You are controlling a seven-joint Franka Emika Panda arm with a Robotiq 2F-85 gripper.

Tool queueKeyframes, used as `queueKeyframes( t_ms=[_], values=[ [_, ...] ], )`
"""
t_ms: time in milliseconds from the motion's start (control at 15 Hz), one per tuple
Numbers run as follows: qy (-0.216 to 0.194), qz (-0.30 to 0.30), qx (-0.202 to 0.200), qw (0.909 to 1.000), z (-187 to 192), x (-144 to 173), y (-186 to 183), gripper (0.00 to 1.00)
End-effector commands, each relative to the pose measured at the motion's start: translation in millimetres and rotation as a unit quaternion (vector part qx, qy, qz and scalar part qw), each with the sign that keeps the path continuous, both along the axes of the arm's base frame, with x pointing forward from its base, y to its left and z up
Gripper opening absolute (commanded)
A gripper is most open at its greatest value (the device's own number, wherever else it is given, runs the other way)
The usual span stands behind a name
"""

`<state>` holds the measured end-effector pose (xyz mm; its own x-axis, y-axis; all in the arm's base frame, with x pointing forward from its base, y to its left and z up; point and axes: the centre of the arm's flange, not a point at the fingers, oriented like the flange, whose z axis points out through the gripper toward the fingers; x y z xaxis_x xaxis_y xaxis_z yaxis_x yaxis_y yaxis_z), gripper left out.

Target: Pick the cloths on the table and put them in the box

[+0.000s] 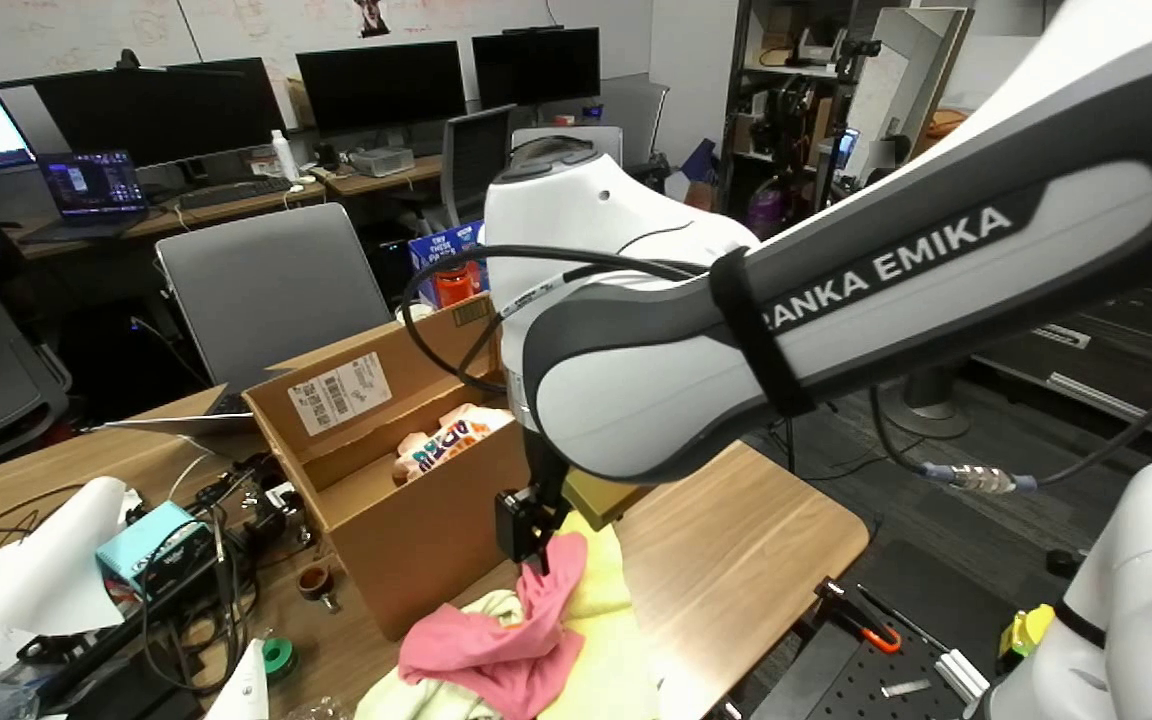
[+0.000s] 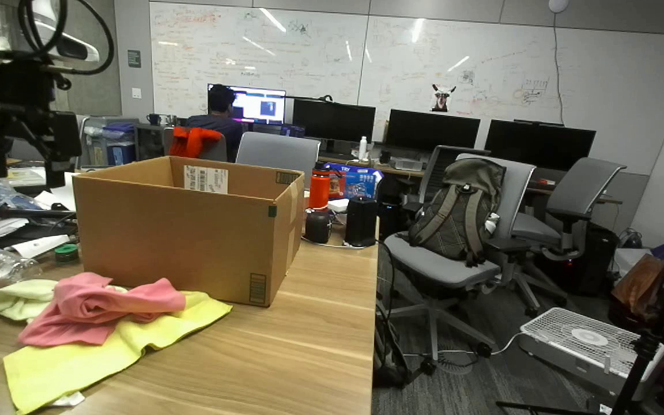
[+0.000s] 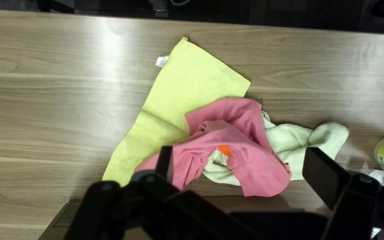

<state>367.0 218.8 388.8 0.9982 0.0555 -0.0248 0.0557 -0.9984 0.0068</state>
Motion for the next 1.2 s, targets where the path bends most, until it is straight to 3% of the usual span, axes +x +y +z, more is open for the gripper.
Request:
queueKeyframes(
  t_ms=[0,400,1133],
  values=[
    [-0.001,0.010,0.002,1.0000,-5.7,12.4,14.3,1.00],
    [0.013,0.014,0.016,0.9997,-31.0,20.3,22.0,1.00],
    [0.116,-0.004,0.022,0.9930,-110.4,63.2,10.5,1.00]
  ],
)
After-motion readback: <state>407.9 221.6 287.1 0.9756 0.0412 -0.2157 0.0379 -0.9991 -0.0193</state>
